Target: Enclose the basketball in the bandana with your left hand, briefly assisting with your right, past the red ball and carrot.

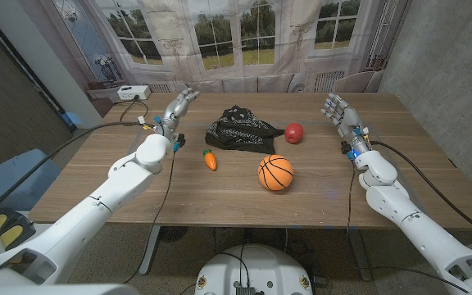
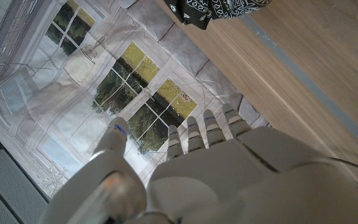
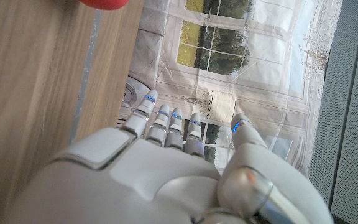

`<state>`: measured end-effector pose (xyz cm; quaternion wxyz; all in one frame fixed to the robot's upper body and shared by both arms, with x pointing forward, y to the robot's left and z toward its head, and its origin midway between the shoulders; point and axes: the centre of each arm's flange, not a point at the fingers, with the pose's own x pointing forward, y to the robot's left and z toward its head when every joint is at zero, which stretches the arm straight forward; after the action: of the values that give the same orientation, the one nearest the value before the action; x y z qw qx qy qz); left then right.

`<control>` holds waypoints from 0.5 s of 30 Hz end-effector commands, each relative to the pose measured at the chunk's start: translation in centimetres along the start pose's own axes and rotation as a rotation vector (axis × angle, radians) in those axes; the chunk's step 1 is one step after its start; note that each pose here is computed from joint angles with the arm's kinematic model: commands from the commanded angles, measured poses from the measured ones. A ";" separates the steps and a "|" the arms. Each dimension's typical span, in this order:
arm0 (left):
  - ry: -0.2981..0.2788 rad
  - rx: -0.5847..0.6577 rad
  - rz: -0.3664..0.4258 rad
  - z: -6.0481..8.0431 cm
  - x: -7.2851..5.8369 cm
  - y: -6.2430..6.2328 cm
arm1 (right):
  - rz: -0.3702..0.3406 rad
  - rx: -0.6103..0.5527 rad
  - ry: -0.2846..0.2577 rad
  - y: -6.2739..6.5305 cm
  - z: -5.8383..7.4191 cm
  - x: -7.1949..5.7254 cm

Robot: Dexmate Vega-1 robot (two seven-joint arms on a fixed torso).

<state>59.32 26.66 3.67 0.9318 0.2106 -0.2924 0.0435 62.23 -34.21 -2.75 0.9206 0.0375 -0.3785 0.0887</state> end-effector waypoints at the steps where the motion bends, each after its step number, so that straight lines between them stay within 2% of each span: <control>1: 0.069 0.186 -0.014 3.8 -0.4 -0.7 | -0.014 0.020 -0.020 -3.1 0.0 -2.1; 3: 0.078 0.205 -0.011 4.2 -0.4 -0.7 | -0.018 0.019 -0.026 -3.4 0.1 -2.2; 5: 0.098 0.229 -0.043 4.6 -0.2 -0.6 | -0.017 0.022 -0.029 -3.7 0.2 -2.4; 6: 0.125 0.280 -0.082 5.1 0.0 -0.5 | -0.019 0.022 -0.034 -3.9 0.3 -2.4; 8: 0.129 0.340 -0.072 5.8 0.1 -0.6 | -0.025 0.024 -0.038 -4.1 0.3 -2.5; 15: 0.144 0.370 -0.084 6.7 0.6 -0.4 | -0.030 0.036 -0.038 -4.6 0.1 -2.9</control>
<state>57.30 24.10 7.02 0.9118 0.3308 -0.2352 0.0620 61.34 -37.72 -4.13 0.9156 0.0525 -0.3896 0.0844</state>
